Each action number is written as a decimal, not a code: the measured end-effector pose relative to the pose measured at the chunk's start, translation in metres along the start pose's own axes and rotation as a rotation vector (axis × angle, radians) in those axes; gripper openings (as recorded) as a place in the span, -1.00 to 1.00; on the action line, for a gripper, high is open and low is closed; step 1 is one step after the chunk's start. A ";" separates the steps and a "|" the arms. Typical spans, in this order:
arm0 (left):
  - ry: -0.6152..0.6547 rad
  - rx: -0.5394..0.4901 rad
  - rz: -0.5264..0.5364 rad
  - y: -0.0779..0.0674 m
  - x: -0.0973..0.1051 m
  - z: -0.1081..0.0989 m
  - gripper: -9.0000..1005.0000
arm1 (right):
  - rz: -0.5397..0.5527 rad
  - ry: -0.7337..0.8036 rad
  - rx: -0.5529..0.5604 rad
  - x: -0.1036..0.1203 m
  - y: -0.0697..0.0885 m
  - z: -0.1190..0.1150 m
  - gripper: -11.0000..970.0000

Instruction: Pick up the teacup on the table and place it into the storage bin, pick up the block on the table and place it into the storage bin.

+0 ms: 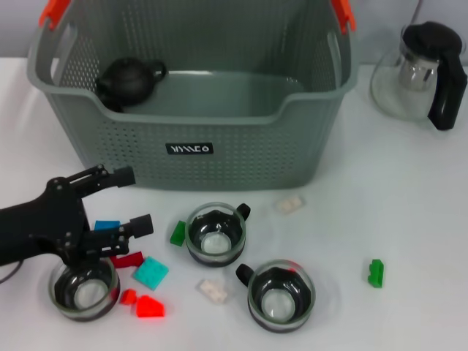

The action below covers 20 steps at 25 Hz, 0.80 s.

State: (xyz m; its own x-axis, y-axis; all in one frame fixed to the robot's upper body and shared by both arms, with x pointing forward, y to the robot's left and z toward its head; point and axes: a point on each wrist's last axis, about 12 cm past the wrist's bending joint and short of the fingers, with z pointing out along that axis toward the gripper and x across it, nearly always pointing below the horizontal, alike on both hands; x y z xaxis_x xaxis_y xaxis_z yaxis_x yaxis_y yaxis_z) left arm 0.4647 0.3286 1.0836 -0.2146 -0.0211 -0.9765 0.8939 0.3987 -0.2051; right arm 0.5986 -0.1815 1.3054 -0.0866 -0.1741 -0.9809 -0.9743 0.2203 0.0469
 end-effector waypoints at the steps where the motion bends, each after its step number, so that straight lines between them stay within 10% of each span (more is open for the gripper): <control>1: -0.002 0.002 -0.002 0.000 0.000 0.001 0.74 | 0.012 0.033 0.048 -0.009 -0.007 0.011 -0.86; 7: -0.011 0.005 -0.021 -0.002 0.004 0.002 0.74 | -0.027 0.318 0.282 -0.025 -0.032 0.087 -0.86; 20: -0.020 0.000 -0.044 -0.006 0.009 0.002 0.74 | -0.145 0.647 0.380 0.051 -0.047 0.199 -0.86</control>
State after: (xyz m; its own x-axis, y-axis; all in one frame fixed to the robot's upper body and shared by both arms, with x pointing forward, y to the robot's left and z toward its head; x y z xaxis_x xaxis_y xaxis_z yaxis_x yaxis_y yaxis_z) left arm 0.4579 0.3243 1.0760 -0.2457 -0.0570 -0.9677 0.8837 0.3970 -0.2477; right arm 0.6810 -0.0097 1.2153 -0.1815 -0.7283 -0.6608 -0.8569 0.4468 -0.2571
